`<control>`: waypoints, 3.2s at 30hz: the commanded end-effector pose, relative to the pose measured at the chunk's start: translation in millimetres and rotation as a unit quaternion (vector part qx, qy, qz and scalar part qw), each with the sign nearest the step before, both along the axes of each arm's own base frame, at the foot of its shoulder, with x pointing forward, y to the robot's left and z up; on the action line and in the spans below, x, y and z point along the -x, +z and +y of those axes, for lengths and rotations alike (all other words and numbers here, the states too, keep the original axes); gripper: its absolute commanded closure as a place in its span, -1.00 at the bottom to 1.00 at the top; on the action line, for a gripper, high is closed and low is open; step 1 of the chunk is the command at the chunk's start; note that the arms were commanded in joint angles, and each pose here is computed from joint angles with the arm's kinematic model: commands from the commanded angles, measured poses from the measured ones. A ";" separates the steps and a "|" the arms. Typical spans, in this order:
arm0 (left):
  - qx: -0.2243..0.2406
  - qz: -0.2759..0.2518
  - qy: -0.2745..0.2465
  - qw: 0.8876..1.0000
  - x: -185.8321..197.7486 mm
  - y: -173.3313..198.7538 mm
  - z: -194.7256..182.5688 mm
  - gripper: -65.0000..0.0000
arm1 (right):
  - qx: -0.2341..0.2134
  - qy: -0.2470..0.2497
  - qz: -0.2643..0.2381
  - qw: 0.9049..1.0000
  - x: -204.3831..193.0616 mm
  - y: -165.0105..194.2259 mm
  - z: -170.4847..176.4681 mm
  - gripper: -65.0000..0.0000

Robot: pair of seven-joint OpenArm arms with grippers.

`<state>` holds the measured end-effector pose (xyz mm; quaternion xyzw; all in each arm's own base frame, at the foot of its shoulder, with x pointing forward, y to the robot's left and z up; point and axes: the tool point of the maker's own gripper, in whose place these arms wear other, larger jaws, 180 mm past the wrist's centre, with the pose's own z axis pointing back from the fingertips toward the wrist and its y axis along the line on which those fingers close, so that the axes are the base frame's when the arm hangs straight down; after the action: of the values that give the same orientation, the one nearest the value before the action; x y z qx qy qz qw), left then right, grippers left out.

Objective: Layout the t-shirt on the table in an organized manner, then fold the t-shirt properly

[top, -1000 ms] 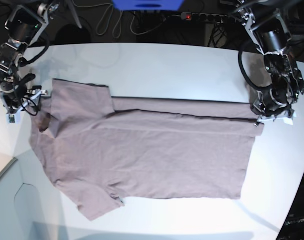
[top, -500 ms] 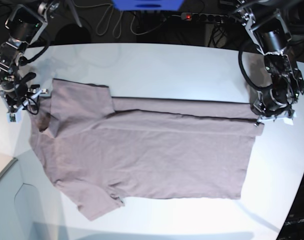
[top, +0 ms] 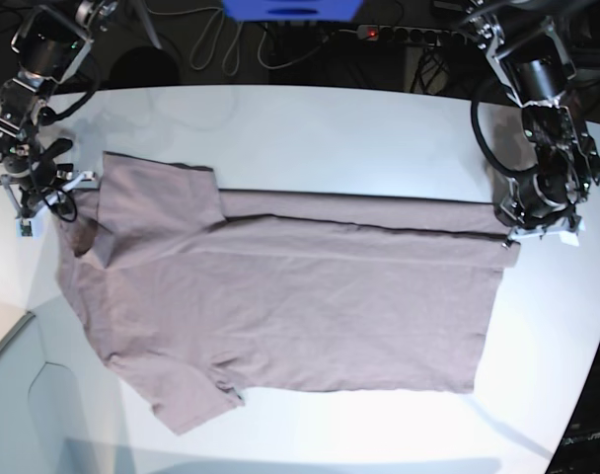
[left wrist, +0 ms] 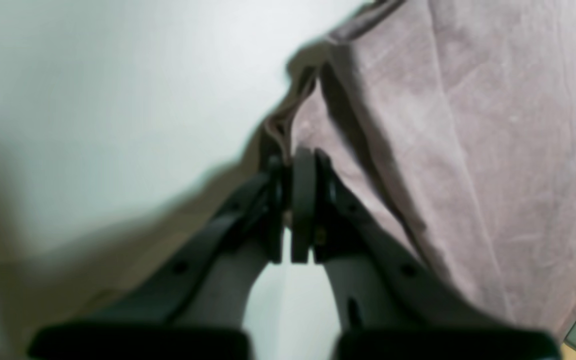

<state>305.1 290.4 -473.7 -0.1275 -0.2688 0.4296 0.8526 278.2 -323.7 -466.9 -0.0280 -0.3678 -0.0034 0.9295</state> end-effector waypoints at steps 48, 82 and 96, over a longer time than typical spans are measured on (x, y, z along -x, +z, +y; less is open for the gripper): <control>-0.072 0.041 -0.013 0.996 67.7 3.6 36.9 1.00 | 0.007 0.004 0.060 0.998 68.3 -26.5 -6.8 1.00; -0.104 0.066 -0.023 0.992 115.0 5.8 44.4 1.00 | 0.006 0.005 0.070 0.997 106.5 -37.7 -5.9 1.00; -0.105 0.065 -0.001 0.992 120.3 8.4 55.2 1.00 | 0.006 0.005 0.071 0.997 107.3 -38.3 -5.2 1.00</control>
<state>187.1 328.6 -471.5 -0.0385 -0.2484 0.4042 0.8794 204.4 -324.2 -482.8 -0.0171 -0.3859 -0.0179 0.9222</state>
